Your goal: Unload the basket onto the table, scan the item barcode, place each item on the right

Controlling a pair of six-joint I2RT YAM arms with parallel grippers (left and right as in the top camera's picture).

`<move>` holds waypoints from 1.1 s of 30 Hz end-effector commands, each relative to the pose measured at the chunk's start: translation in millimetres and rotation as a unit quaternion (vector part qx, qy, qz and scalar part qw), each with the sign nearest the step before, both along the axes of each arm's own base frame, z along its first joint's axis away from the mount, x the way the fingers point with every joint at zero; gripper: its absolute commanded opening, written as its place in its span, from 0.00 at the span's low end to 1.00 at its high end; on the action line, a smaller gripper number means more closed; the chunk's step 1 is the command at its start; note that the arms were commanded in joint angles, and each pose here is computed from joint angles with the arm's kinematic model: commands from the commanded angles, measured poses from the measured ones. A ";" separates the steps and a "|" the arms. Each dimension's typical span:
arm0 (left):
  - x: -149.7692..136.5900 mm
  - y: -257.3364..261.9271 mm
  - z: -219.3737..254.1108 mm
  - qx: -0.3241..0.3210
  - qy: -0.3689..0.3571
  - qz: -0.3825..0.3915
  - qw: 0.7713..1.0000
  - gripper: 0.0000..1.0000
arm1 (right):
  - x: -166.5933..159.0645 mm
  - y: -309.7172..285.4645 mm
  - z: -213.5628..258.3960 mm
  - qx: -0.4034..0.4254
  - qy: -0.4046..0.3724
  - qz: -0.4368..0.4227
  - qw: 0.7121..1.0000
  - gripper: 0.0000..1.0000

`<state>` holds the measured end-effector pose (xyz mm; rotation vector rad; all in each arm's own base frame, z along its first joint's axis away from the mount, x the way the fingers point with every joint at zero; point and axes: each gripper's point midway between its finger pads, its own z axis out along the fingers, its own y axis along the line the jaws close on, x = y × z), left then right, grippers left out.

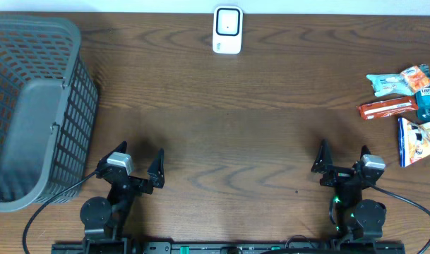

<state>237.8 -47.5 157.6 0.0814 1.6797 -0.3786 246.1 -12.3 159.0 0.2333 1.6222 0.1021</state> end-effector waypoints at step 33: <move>6.0 27.6 -9.0 0.032 -0.003 0.081 0.996 0.98 | -0.4 -2.7 0.0 -0.007 0.000 -0.006 1.000 0.99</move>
